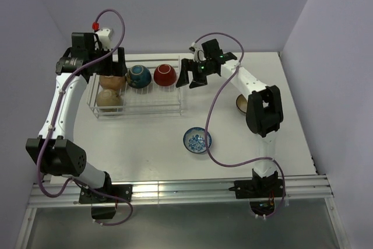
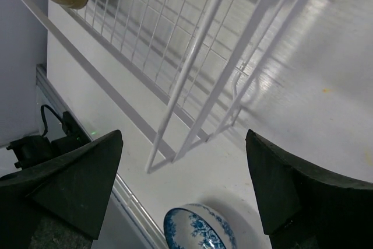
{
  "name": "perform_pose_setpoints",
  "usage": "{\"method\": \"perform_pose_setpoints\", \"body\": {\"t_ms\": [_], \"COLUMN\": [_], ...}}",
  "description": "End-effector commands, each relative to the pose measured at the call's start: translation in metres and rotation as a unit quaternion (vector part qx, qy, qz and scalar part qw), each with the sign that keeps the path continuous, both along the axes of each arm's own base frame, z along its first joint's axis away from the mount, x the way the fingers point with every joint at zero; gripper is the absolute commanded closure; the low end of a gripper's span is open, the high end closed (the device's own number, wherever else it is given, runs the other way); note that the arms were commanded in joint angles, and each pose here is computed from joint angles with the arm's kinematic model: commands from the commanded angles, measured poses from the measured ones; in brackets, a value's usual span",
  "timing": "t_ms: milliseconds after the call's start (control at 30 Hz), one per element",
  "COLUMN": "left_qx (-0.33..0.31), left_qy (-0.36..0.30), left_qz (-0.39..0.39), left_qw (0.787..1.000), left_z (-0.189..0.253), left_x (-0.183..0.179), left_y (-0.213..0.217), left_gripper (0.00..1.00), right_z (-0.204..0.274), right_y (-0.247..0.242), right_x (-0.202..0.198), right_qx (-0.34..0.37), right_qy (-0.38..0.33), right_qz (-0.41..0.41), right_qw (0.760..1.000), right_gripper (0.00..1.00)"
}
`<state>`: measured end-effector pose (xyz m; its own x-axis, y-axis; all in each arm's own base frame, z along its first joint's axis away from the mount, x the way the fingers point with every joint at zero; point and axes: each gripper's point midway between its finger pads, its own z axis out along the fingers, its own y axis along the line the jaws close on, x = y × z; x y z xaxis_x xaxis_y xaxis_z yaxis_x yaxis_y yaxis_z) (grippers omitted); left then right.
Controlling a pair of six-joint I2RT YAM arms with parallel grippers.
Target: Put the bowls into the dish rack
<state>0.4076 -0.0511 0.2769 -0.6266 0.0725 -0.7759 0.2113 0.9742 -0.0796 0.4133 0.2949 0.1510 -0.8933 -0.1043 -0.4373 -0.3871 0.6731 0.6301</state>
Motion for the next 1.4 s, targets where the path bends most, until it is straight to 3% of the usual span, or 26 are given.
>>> {"method": "perform_pose_setpoints", "body": {"t_ms": [0, 133, 400, 667, 733, 967, 1200, 1367], "left_qx": [-0.069, -0.131, -0.231, -0.246, -0.230, -0.186, -0.181, -0.177], "left_qy": [-0.064, -0.101, -0.160, -0.097, -0.087, 0.016, 0.035, 0.006], "left_qz": [-0.047, -0.066, -0.188, -0.141, -0.132, -0.091, -0.083, -0.076], "left_qw": [0.994, 0.984, 0.941, 0.954, 0.960, 0.978, 0.979, 0.981], "left_z": [0.044, 0.069, 0.105, 0.071, 0.058, -0.016, -0.039, -0.030], "left_x": [-0.002, -0.005, -0.030, -0.016, -0.012, -0.008, -0.013, -0.011], "left_y": [-0.025, -0.036, -0.078, -0.073, -0.069, -0.056, -0.053, -0.051], "left_gripper": [0.01, 0.00, 0.01, 0.09, 0.10, 0.29, 0.28, 0.24], "right_z": [0.058, 0.079, 0.047, 0.002, -0.012, -0.052, -0.076, -0.092], "right_y": [-0.036, -0.087, -0.222, -0.329, -0.342, -0.358, -0.361, -0.357], "right_x": [0.001, -0.007, -0.048, -0.067, -0.067, -0.059, -0.043, -0.036], "right_qx": [0.016, 0.004, -0.114, -0.228, -0.243, -0.265, -0.259, -0.244], "right_qy": [-0.066, -0.088, -0.056, 0.016, 0.031, 0.066, 0.079, 0.085], "right_qz": [-0.008, -0.028, -0.059, -0.133, -0.146, -0.181, -0.211, -0.230], "right_qw": [0.998, 0.996, 0.990, 0.964, 0.958, 0.945, 0.939, 0.938], "right_gripper": [0.07, 0.07, 0.08, 0.15, 0.18, 0.32, 0.43, 0.52]}}
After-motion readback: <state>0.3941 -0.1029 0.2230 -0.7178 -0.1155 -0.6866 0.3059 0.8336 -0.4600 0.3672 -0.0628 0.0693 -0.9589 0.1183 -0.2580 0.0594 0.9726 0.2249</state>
